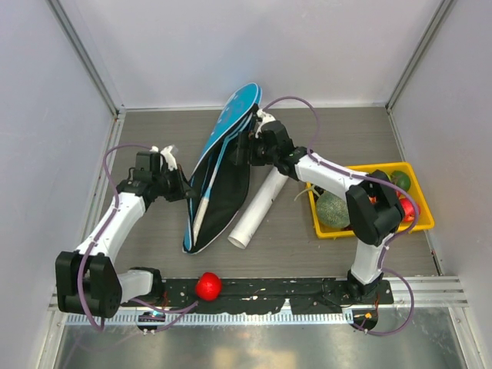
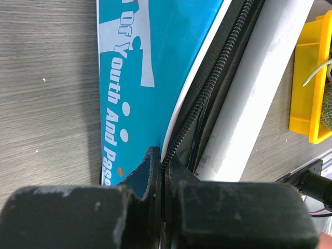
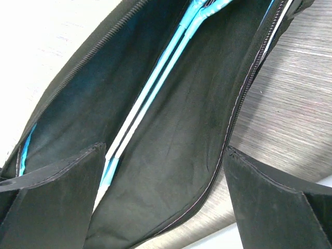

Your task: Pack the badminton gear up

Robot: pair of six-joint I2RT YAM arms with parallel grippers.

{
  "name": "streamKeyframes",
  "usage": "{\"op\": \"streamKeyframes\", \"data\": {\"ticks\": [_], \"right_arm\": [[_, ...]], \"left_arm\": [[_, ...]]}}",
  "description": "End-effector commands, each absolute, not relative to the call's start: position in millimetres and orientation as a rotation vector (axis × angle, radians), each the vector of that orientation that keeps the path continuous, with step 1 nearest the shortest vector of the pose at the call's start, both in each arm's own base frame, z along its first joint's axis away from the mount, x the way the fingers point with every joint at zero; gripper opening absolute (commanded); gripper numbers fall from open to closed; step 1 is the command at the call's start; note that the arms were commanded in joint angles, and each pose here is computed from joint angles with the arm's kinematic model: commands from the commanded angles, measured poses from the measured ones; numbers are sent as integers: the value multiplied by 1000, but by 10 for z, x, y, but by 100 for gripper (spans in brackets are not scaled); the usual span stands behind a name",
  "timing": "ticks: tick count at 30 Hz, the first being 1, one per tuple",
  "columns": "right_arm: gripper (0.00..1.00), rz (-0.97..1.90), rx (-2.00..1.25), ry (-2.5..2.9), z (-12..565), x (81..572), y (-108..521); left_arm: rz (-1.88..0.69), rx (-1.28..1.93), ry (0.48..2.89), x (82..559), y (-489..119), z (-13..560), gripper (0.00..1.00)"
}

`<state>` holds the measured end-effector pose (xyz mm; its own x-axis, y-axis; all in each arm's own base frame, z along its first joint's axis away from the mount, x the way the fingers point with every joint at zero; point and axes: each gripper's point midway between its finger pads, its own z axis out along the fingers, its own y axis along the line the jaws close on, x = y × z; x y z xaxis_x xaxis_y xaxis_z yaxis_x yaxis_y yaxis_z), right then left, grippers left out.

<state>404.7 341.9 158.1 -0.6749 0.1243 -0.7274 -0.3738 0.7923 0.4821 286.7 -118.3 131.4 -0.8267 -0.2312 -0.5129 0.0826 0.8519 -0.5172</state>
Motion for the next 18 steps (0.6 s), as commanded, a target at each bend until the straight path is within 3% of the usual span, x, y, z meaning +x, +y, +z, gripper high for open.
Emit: {"op": "streamKeyframes", "data": {"ticks": [1, 4, 10, 12, 16, 17, 18], "right_arm": [[100, 876, -217, 2121, 1496, 4179, 3472], [91, 897, -221, 2140, 1361, 4190, 3494], [84, 941, -215, 2176, 1124, 4179, 3564], [78, 960, -214, 2181, 1094, 4181, 3596], [53, 996, -199, 2175, 1124, 4199, 3652], [36, 1001, -195, 2175, 1133, 4203, 3652], [28, 1025, -185, 2171, 1185, 4188, 3677]], "left_arm": [[-741, -114, 2386, 3017, -1208, 1417, 0], [-736, -113, 2390, 3026, -1203, 1414, 0], [-729, -126, 2384, 3059, -1173, 1448, 0], [-728, -126, 2378, 3067, -1169, 1472, 0], [-729, -128, 2365, 3090, -1160, 1526, 0], [-729, -129, 2364, 3097, -1161, 1530, 0], [-737, -119, 2356, 3102, -1172, 1554, 0]]}}
